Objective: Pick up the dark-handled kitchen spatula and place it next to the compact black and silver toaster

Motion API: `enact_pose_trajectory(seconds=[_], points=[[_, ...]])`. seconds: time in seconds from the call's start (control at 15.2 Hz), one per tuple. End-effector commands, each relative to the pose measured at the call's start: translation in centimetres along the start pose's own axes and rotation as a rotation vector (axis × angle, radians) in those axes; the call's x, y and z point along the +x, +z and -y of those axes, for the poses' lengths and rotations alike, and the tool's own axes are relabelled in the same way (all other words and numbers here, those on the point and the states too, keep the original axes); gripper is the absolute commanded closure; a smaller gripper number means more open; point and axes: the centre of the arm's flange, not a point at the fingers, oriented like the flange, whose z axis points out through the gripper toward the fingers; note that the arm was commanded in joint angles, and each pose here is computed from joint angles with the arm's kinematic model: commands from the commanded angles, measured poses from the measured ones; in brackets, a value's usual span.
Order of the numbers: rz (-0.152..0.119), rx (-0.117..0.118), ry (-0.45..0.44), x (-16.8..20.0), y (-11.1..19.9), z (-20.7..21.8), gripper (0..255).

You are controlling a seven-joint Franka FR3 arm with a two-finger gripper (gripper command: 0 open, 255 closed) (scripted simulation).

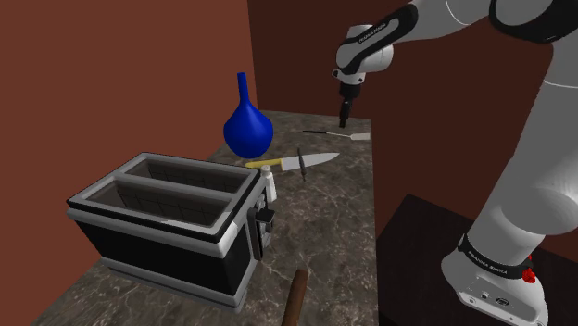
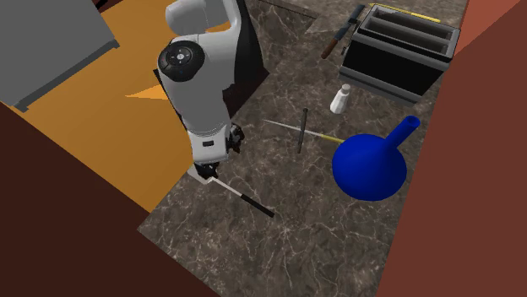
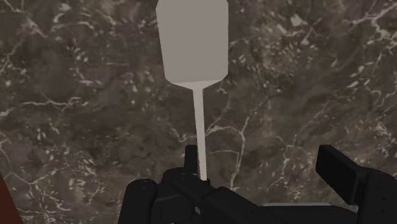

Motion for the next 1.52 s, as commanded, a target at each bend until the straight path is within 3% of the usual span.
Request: enact_pose_trajectory(seconds=[0.0,0.13,0.66,1.19,1.25,1.45], points=[[-0.006,-0.001,-0.032,1.6,1.2,-1.7,0],[-0.011,-0.002,-0.062,3.0,2.4,-3.5,0],[-0.011,-0.002,-0.065,3.2,6.5,-3.6,0],[-0.011,-0.002,-0.065,3.2,6.5,-3.6,0],[-0.011,-0.002,-0.065,3.2,6.5,-3.6,255],[-0.011,-0.002,-0.065,3.2,6.5,-3.6,255]])
